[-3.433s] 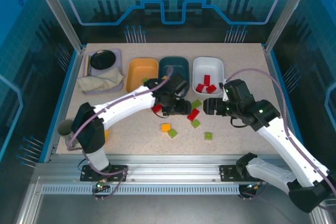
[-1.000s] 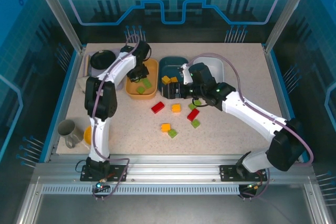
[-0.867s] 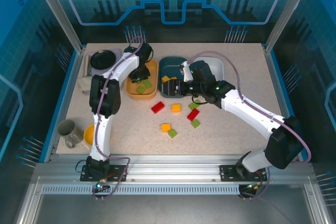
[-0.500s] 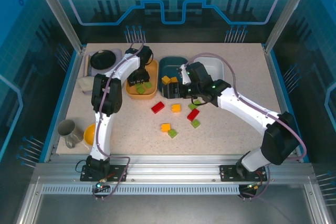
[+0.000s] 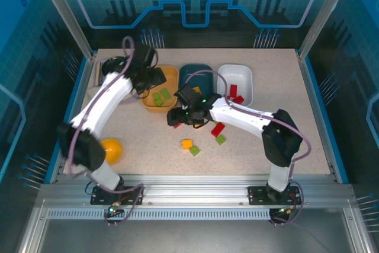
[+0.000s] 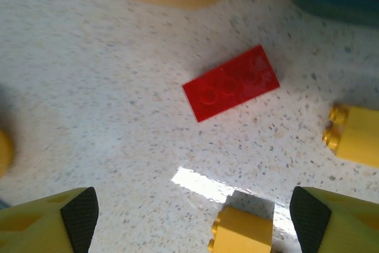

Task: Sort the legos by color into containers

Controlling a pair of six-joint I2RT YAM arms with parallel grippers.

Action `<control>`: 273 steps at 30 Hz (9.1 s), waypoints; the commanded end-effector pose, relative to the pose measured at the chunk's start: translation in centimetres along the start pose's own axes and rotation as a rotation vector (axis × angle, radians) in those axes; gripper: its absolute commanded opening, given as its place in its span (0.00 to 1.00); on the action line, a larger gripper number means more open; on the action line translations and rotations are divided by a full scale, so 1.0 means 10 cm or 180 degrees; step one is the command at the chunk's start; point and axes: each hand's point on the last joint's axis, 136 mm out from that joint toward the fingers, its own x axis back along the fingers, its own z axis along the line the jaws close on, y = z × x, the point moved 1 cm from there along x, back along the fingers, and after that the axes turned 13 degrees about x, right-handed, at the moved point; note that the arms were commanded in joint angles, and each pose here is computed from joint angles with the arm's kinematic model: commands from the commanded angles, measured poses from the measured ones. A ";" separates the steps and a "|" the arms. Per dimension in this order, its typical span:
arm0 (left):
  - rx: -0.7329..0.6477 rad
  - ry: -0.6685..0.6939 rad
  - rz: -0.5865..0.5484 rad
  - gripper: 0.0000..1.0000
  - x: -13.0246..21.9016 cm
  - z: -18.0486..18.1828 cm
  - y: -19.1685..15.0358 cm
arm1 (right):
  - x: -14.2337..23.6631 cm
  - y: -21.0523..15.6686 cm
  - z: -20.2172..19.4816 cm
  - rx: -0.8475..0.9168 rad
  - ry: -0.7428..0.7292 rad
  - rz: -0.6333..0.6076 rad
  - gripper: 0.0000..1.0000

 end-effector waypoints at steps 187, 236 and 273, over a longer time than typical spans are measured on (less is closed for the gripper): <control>0.0066 0.1542 -0.0086 0.37 -1.99 0.16 0.65 | 1.18 0.52 -0.22 0.0283 0.1129 -0.1227 0.85; 0.0049 0.0256 0.0418 0.71 0.39 0.84 -1.02 | -0.33 -0.95 -0.07 0.0320 -0.0279 0.1369 0.80; -0.0079 -0.0833 0.0606 0.70 0.41 0.00 -1.06 | 0.02 1.52 -1.07 -0.0034 -0.0652 -0.0280 0.30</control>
